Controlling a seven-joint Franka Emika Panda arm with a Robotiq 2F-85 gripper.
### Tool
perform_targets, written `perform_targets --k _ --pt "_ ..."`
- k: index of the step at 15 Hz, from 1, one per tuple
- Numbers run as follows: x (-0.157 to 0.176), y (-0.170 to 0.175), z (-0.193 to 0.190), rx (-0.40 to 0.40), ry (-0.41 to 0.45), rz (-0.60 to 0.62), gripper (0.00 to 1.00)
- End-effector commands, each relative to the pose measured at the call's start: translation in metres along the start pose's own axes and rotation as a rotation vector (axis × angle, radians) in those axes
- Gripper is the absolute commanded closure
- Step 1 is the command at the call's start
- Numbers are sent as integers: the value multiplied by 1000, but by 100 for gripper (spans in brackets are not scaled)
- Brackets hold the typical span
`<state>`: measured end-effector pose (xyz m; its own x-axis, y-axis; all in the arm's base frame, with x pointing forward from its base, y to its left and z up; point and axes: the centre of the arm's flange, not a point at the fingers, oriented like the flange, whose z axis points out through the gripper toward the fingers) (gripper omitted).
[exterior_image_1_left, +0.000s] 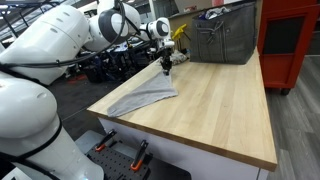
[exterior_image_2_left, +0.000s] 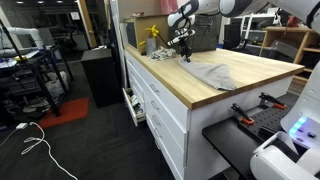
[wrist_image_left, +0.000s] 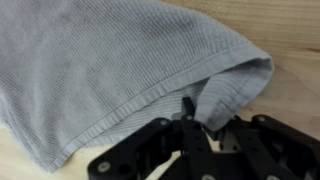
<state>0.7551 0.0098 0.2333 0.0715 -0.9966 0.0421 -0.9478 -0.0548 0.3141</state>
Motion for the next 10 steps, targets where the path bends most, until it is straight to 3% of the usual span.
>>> perform_targets --k 1,10 --pt "23 16 -14 19 -33 7 100" --pt "68 40 -2 177 -109 -94 99"
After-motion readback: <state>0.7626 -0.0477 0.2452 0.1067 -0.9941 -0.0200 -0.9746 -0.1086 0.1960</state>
